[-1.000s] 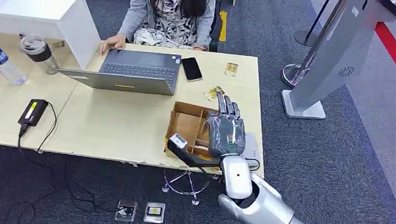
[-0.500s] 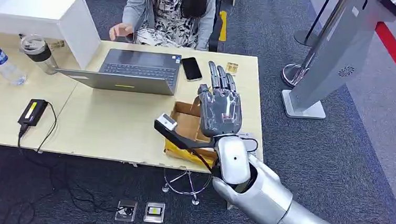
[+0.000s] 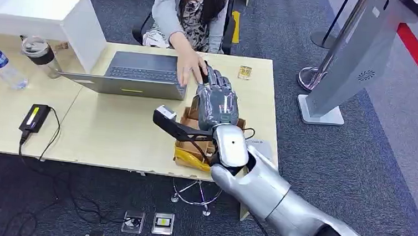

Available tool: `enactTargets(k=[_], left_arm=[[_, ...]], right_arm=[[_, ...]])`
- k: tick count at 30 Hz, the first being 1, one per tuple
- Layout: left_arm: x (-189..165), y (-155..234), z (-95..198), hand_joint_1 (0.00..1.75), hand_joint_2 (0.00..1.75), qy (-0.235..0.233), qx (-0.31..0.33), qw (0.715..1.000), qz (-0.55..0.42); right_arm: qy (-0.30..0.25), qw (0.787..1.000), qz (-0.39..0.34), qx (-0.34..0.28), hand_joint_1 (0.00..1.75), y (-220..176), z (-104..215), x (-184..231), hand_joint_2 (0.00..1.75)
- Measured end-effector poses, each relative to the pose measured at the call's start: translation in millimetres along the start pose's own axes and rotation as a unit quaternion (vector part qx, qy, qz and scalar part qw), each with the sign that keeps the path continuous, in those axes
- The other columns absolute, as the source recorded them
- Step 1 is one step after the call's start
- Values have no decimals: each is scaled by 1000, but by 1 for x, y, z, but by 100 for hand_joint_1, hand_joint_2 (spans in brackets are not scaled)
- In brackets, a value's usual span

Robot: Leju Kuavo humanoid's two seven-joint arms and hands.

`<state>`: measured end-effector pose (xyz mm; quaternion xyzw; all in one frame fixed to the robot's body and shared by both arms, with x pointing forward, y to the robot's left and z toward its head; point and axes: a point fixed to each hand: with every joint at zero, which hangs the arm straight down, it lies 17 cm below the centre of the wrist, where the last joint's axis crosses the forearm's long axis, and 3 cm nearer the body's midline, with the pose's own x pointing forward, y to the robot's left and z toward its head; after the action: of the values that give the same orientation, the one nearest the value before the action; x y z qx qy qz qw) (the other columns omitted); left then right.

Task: Pass the card to the sensor for recognition and then transmit it.

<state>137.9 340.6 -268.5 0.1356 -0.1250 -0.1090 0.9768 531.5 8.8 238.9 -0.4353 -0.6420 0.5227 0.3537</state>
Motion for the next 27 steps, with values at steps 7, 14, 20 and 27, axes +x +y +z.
enactTargets(k=[7,14,20,27], left_arm=[[-3,-1,0,0,0,3,1,1000,0],[-4,-1,0,0,0,3,0,1000,-1],[-3,-2,0,0,0,1,-2,1000,-5],[-2,-3,1,0,0,-1,-5,1000,-10]], right_arm=[[13,1000,10,16,175,14,-1,-8,175],[18,999,17,26,175,22,-1,-11,175],[20,999,21,29,175,26,-1,-13,175],[21,999,33,30,0,28,-1,-16,0]])
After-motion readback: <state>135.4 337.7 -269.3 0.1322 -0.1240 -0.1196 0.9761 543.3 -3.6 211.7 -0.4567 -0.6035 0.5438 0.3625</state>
